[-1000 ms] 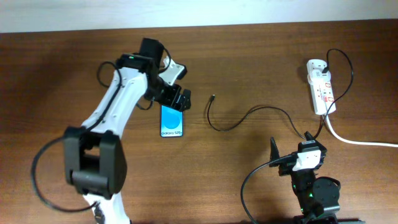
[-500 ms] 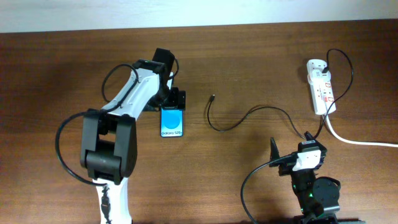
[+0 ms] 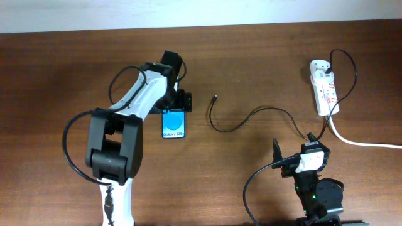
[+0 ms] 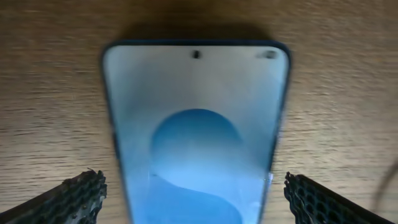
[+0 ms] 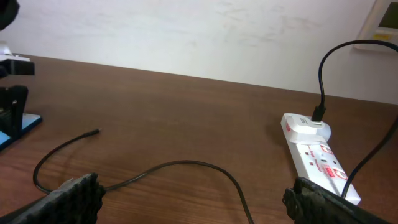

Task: Plug charger to phone and switch on socket
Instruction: 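Move the left gripper over the blue phone and lower onto it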

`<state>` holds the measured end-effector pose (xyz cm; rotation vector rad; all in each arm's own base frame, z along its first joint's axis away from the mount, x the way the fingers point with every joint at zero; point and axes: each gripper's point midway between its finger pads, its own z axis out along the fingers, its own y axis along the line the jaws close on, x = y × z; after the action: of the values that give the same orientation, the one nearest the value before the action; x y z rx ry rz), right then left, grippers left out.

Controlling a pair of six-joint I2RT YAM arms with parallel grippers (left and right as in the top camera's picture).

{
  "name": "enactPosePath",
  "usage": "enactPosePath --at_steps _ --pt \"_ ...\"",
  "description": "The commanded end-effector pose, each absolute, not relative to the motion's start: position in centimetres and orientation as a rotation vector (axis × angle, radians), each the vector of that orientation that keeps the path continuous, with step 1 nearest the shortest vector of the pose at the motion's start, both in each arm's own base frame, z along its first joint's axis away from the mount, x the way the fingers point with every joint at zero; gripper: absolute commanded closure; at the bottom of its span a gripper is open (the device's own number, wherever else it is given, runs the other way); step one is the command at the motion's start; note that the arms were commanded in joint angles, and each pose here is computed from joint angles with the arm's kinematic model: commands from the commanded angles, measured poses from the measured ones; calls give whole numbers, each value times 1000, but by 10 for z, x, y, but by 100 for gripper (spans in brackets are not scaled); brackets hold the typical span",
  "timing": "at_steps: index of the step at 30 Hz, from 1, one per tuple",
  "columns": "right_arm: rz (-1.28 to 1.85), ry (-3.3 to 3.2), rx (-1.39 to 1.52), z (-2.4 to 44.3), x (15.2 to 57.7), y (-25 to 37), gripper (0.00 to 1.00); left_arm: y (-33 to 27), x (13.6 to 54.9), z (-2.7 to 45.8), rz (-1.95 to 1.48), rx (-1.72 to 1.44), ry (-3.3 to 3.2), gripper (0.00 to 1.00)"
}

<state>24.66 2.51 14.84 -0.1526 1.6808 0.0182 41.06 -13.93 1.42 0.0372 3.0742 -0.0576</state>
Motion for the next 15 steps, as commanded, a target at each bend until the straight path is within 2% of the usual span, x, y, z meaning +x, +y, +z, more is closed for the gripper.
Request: enactPosePath --at_steps 1,15 --pt "17 1684 -147 146 246 25 2 -145 415 14 15 54 3048 1" --pt "17 1684 -147 146 246 25 2 -137 409 9 70 0 3066 1"
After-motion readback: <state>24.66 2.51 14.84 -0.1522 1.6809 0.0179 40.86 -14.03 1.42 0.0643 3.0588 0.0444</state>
